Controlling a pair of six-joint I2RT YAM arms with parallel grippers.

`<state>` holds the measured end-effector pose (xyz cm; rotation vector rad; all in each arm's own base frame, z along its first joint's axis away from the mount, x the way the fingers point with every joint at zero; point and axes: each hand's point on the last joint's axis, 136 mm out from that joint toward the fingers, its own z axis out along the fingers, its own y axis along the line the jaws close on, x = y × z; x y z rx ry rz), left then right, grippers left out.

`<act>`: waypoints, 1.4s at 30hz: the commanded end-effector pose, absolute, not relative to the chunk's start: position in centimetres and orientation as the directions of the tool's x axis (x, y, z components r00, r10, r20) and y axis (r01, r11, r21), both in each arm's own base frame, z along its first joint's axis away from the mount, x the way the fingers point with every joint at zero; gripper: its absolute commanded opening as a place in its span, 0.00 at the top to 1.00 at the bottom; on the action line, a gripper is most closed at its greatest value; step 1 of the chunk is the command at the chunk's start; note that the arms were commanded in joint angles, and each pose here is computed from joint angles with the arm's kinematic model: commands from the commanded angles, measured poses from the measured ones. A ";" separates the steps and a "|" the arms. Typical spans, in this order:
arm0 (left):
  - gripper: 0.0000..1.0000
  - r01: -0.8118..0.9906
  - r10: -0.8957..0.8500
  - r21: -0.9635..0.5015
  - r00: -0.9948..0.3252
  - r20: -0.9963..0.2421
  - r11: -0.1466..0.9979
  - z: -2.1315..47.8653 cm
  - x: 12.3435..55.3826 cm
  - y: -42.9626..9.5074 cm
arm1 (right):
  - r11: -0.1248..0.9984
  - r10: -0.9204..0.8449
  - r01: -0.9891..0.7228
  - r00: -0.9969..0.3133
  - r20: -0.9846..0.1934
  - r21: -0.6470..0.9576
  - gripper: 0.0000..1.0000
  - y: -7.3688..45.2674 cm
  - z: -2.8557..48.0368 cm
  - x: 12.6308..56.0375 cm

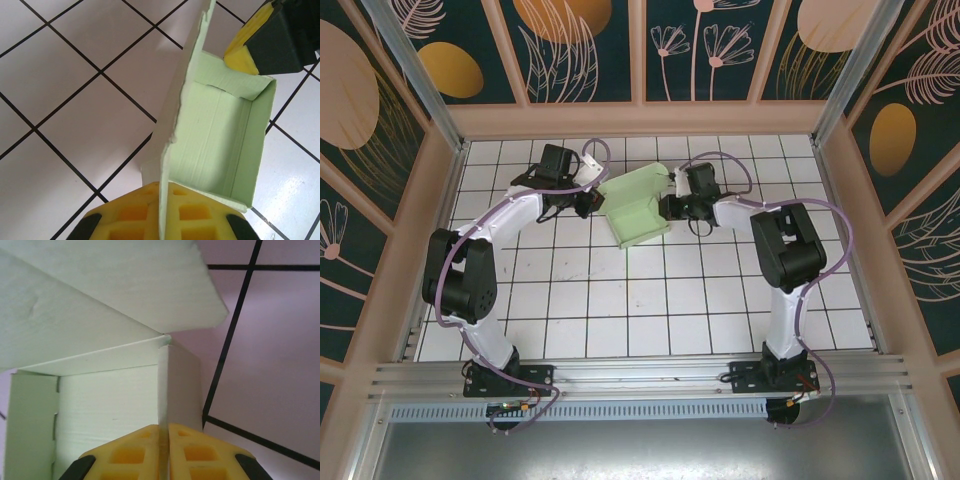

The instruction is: Fold the paper box

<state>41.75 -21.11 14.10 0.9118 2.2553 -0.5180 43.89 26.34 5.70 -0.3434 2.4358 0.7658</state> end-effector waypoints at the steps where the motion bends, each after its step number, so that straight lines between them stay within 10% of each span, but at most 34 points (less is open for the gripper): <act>1: 1.00 0.733 0.463 -0.153 -0.561 -0.686 0.662 13.8 41.4 -21.7 | 0.897 -0.196 -0.340 -0.878 -0.438 0.281 0.89 24.0 -0.7 41.1; 32: 1.00 0.719 0.448 -0.179 -0.586 -0.676 0.671 13.4 41.7 -21.9 | 0.884 -0.308 -0.429 -0.835 -0.456 0.187 0.81 25.1 -1.5 42.0; 42: 1.00 0.695 0.421 -0.185 -0.602 -0.679 0.695 13.7 42.2 -21.9 | 0.900 -0.321 -0.418 -0.830 -0.457 0.126 1.00 24.2 -1.8 42.4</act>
